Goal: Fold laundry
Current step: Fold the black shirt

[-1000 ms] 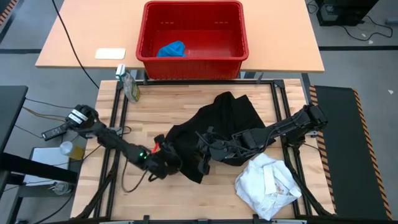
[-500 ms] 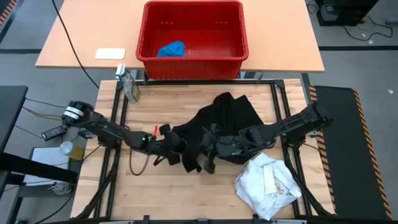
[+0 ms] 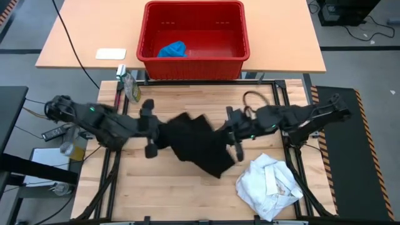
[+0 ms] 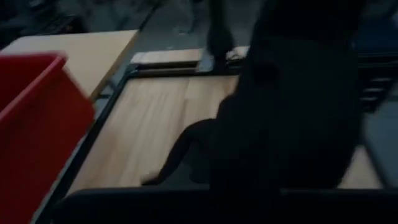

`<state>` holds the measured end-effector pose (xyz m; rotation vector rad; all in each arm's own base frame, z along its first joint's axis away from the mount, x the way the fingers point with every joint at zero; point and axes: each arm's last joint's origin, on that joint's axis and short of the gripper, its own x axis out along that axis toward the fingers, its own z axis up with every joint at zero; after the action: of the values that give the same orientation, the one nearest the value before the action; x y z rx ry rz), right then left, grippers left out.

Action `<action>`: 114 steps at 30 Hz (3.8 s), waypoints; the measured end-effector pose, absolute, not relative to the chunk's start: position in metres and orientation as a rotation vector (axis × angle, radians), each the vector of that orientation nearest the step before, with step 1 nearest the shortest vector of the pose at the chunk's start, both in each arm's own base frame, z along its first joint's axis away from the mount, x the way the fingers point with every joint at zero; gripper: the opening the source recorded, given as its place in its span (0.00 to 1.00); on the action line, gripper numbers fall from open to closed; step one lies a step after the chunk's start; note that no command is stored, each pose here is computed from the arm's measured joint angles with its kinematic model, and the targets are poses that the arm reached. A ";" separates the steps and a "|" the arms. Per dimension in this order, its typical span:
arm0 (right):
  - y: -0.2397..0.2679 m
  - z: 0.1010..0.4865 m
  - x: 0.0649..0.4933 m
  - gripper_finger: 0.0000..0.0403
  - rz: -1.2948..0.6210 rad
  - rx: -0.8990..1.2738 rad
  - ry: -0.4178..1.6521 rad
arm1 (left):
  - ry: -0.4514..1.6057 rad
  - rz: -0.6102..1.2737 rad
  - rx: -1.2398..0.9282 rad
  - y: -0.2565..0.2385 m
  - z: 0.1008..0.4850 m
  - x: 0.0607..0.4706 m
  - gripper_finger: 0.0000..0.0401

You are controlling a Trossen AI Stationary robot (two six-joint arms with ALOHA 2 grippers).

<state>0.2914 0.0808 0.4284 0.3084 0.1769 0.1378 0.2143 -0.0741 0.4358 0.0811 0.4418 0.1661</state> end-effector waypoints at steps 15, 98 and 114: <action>0.083 0.474 0.252 0.04 0.639 0.608 0.058 | 0.354 -0.341 -0.197 -0.114 0.544 0.209 0.01; -0.065 0.356 0.313 0.04 -0.413 -0.073 0.721 | 1.255 0.685 0.308 -0.003 0.343 0.255 0.03; -0.109 0.341 0.312 0.04 -0.627 -0.220 0.845 | 1.139 0.717 0.306 0.098 0.344 0.274 0.03</action>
<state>0.3117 -0.1092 0.3407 -0.2201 0.8451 -0.6273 0.2739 0.0982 0.3441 0.3060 1.1385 0.7169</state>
